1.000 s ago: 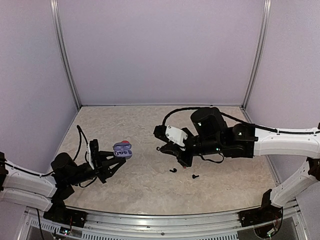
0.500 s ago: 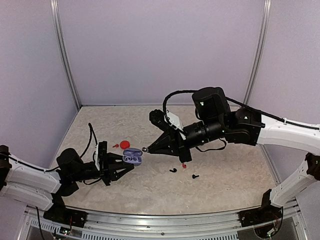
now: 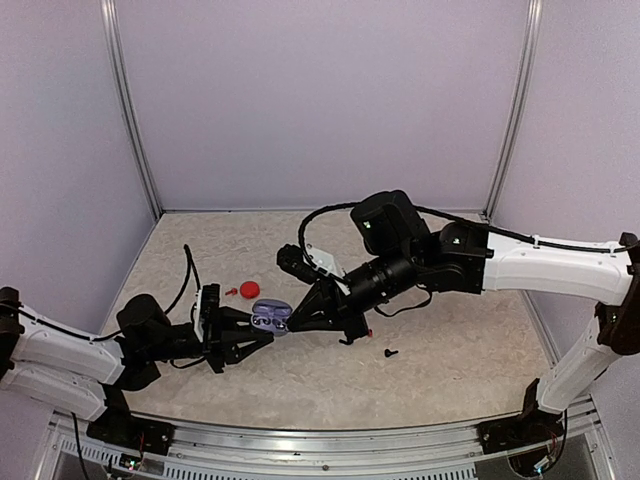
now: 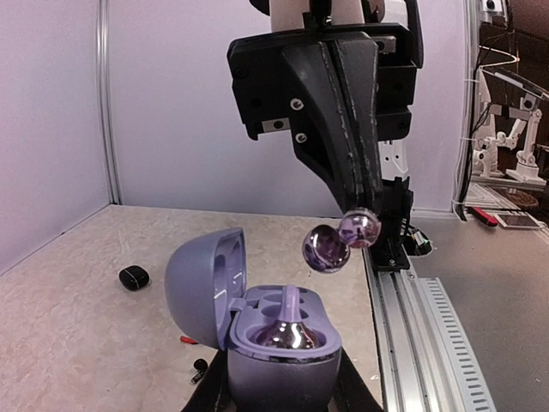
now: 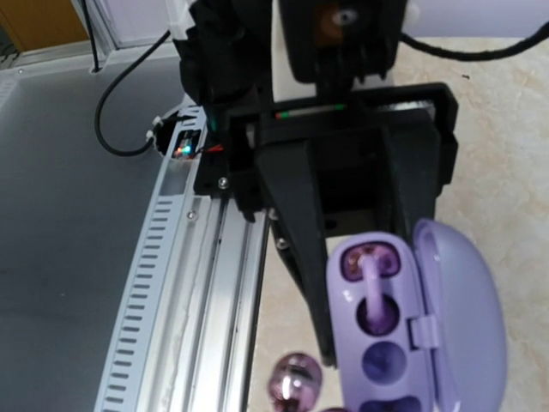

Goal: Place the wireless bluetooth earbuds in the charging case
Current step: Insert the right earbud into the right side groove of the charging case.

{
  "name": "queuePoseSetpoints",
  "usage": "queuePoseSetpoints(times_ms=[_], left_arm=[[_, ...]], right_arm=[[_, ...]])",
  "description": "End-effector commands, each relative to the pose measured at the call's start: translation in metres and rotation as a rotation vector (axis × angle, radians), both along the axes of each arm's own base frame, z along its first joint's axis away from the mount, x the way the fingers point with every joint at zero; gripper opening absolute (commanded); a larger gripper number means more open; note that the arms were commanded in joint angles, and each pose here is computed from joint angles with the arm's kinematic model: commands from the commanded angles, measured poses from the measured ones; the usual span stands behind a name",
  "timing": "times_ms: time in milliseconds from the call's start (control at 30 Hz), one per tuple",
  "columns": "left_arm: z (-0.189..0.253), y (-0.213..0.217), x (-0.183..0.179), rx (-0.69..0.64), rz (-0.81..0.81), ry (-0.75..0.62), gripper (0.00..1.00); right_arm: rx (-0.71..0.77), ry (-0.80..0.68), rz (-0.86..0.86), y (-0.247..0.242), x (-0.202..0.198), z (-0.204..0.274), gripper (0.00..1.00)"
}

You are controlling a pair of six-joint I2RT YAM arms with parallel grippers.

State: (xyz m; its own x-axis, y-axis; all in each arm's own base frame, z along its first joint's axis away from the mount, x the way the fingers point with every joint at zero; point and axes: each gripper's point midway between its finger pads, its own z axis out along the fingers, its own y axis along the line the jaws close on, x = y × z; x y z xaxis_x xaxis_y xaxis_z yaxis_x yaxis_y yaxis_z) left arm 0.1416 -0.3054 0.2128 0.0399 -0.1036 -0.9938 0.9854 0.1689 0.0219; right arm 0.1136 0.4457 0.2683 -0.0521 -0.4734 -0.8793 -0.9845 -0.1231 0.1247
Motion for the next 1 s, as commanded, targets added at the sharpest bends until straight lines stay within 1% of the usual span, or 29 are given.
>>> queuePoseSetpoints(times_ms=[0, 500, 567, 733, 967], left_arm=[[0.011, -0.006, -0.004, -0.017, -0.031, -0.039, 0.0], [0.011, -0.009, -0.012, -0.003, -0.056, -0.047, 0.0], [0.011, -0.01, -0.013, 0.001, -0.057, -0.07, 0.0], [0.013, -0.01, -0.015, -0.003, -0.059, -0.075, 0.0], [0.013, -0.01, -0.018, -0.004, -0.067, -0.082, 0.0]], right_arm=[[0.007, 0.008, 0.005, 0.003, 0.001, 0.006, 0.0], [-0.066, 0.009, -0.018, 0.001, 0.006, -0.02, 0.0], [-0.08, 0.013, -0.021, 0.001, 0.006, -0.024, 0.0], [-0.107, 0.019, -0.03, 0.0, 0.008, -0.032, 0.0], [-0.133, 0.013, -0.074, 0.002, 0.016, -0.036, 0.0]])
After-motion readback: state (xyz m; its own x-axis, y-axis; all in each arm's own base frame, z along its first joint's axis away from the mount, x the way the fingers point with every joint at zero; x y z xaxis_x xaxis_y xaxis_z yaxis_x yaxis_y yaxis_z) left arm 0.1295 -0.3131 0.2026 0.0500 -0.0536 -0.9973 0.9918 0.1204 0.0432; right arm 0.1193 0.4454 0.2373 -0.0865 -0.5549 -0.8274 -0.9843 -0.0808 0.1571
